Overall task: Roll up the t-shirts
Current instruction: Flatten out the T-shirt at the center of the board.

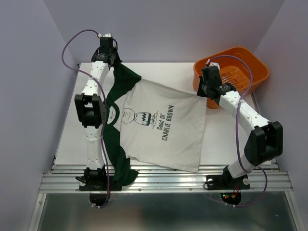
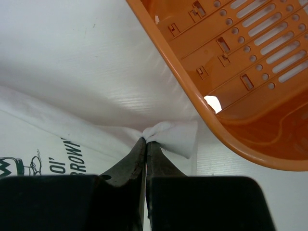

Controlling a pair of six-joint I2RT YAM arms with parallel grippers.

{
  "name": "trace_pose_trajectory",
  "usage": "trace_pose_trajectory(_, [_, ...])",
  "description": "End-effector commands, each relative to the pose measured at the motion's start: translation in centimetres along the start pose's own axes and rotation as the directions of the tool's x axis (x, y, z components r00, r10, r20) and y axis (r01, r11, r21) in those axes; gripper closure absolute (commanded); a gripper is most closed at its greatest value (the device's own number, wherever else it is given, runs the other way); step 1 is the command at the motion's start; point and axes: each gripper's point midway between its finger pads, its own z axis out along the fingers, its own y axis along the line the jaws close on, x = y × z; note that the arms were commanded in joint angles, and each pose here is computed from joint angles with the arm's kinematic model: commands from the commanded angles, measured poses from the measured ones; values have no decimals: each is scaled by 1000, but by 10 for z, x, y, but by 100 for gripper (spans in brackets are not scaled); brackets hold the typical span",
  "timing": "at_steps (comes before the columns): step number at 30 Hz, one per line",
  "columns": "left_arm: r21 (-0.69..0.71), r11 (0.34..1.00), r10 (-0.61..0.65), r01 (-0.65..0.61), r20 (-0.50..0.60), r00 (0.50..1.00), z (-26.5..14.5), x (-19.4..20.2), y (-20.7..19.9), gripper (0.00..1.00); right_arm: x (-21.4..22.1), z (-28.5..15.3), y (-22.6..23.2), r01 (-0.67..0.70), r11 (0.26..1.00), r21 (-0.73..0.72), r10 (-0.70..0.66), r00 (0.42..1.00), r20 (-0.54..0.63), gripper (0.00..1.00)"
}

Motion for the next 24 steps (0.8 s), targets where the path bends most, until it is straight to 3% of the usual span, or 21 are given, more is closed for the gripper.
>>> trace_pose_trajectory(1, [27, 1000, 10, -13, 95, 995, -42, -38, -6, 100, -29, -6, 6, -28, 999, -36, 31, 996, 88, 99])
trace_pose_trajectory(12, [14, 1000, 2, -3, 58, 998, -41, -22, -1, 100, -38, 17, -3, -34, 999, 33, 31, 995, 97, 99])
trace_pose_trajectory(24, [76, 997, -30, 25, 55, 998, -25, -23, -16, 100, -70, 76, -21, -50, 994, 100, 38, 992, 118, 99])
